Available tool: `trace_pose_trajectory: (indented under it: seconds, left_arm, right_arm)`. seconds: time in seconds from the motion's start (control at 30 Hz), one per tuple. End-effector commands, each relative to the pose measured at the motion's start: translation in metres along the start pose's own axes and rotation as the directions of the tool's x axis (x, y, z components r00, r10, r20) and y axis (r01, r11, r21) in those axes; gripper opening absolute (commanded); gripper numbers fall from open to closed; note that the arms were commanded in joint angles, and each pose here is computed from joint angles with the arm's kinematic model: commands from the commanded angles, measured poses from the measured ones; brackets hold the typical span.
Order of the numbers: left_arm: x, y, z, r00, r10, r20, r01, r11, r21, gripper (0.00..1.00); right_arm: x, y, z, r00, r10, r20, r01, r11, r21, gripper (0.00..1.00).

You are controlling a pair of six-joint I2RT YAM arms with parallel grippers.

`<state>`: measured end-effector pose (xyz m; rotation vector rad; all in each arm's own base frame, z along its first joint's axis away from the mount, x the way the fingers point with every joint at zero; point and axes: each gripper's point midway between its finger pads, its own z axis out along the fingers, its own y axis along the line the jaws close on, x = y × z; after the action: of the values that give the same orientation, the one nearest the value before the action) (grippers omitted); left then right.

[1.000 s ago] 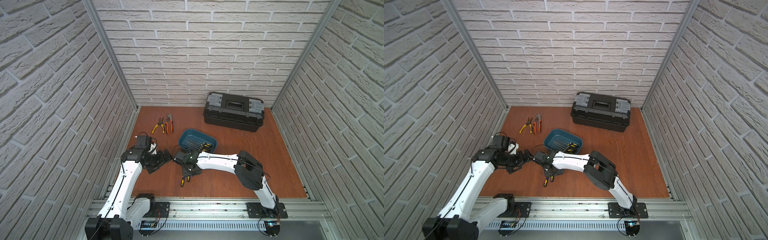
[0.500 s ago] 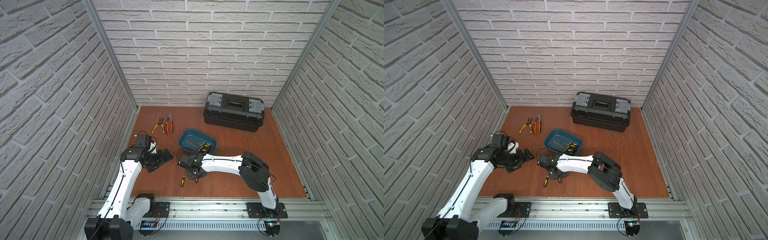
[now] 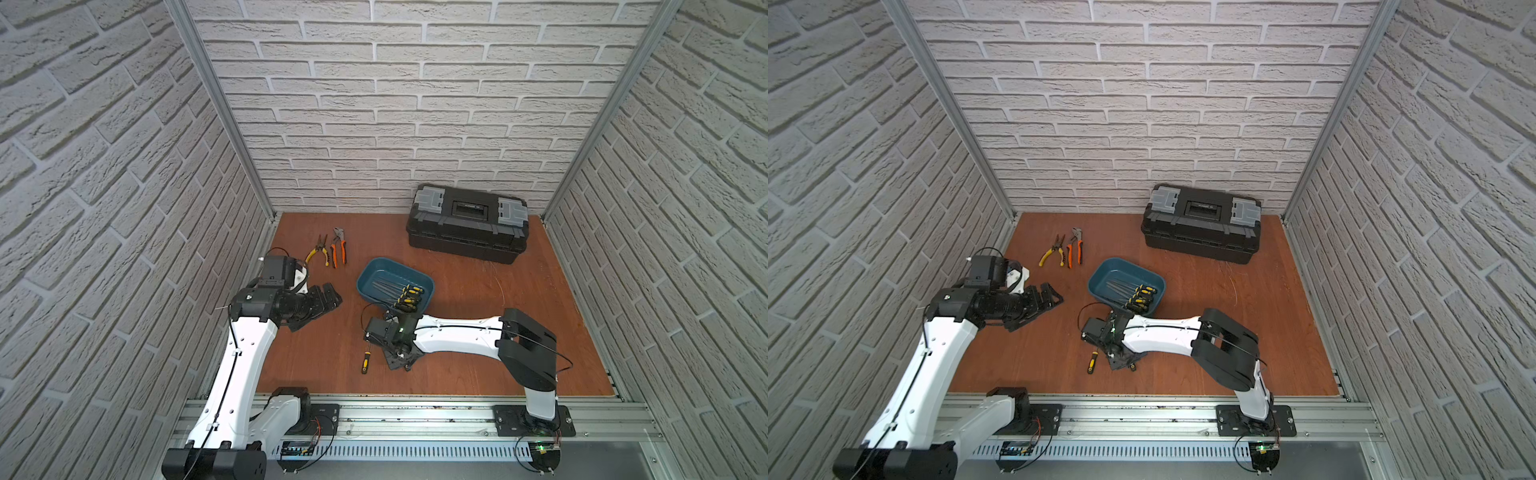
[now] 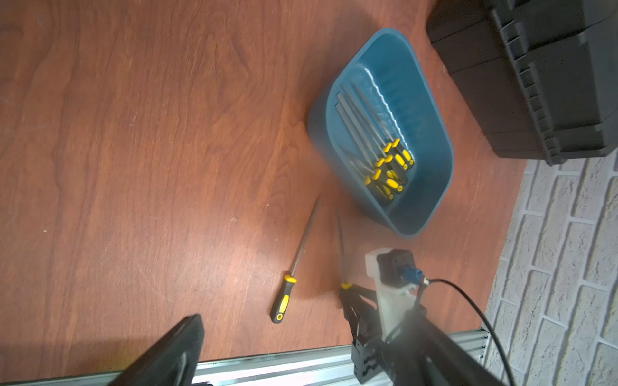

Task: Put the file tool into the storage box
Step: Pick up the file tool from the center of the board, then place the file tool in the storage box.

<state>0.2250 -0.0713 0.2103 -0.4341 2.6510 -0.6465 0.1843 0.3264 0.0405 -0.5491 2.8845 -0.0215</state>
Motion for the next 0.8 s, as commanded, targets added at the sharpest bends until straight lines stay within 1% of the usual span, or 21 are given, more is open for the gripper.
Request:
trace_pose_trajectory:
  seconds: [0.0,0.1,0.17,0.27,0.4,0.5,0.57,0.63,0.67,0.77]
  left_arm:
    - [-0.014,-0.014,-0.011,0.999,0.02,0.036,-0.021,0.999,0.024,0.98]
    - [-0.031,-0.029,-0.013,0.998,0.025,0.055,-0.029,0.997,0.067,0.98]
    - [-0.044,-0.038,-0.011,0.998,0.027,0.063,-0.033,0.996,0.088,0.98]
    - [-0.067,-0.047,-0.005,0.997,0.029,0.075,-0.036,0.994,0.101,0.98]
    - [-0.101,-0.064,0.005,0.997,0.035,0.072,-0.044,0.991,0.124,0.98]
    - [-0.121,-0.074,0.015,0.997,0.05,0.055,-0.057,0.989,0.138,0.98]
    - [-0.128,-0.078,0.023,0.997,0.064,0.038,-0.068,0.989,0.133,0.98]
    - [-0.132,-0.079,0.032,0.998,0.067,0.015,-0.068,0.99,0.121,0.98]
    - [-0.132,-0.079,0.035,0.998,0.067,0.006,-0.067,0.991,0.117,0.98]
    - [-0.131,-0.078,0.044,0.998,0.062,-0.015,-0.06,0.992,0.109,0.98]
  right_arm:
    - [-0.015,0.01,-0.049,0.988,-0.113,0.107,0.124,0.987,-0.107,0.13]
    - [-0.024,0.014,-0.074,0.973,-0.186,0.137,0.206,0.967,-0.15,0.13]
    - [-0.034,0.012,-0.087,0.963,-0.22,0.153,0.243,0.957,-0.158,0.13]
    - [-0.055,-0.001,-0.101,0.956,-0.236,0.173,0.265,0.949,-0.169,0.14]
    - [-0.09,-0.021,-0.109,0.953,-0.237,0.188,0.276,0.936,-0.219,0.15]
    - [-0.117,-0.034,-0.107,0.947,-0.261,0.188,0.301,0.925,-0.232,0.15]
    - [-0.133,-0.042,-0.1,0.942,-0.278,0.189,0.319,0.918,-0.238,0.15]
    - [-0.147,-0.048,-0.089,0.939,-0.291,0.183,0.331,0.909,-0.253,0.15]
    - [-0.151,-0.05,-0.078,0.94,-0.297,0.166,0.332,0.906,-0.263,0.15]
    - [-0.163,-0.051,-0.062,0.93,-0.332,0.157,0.364,0.889,-0.277,0.15]
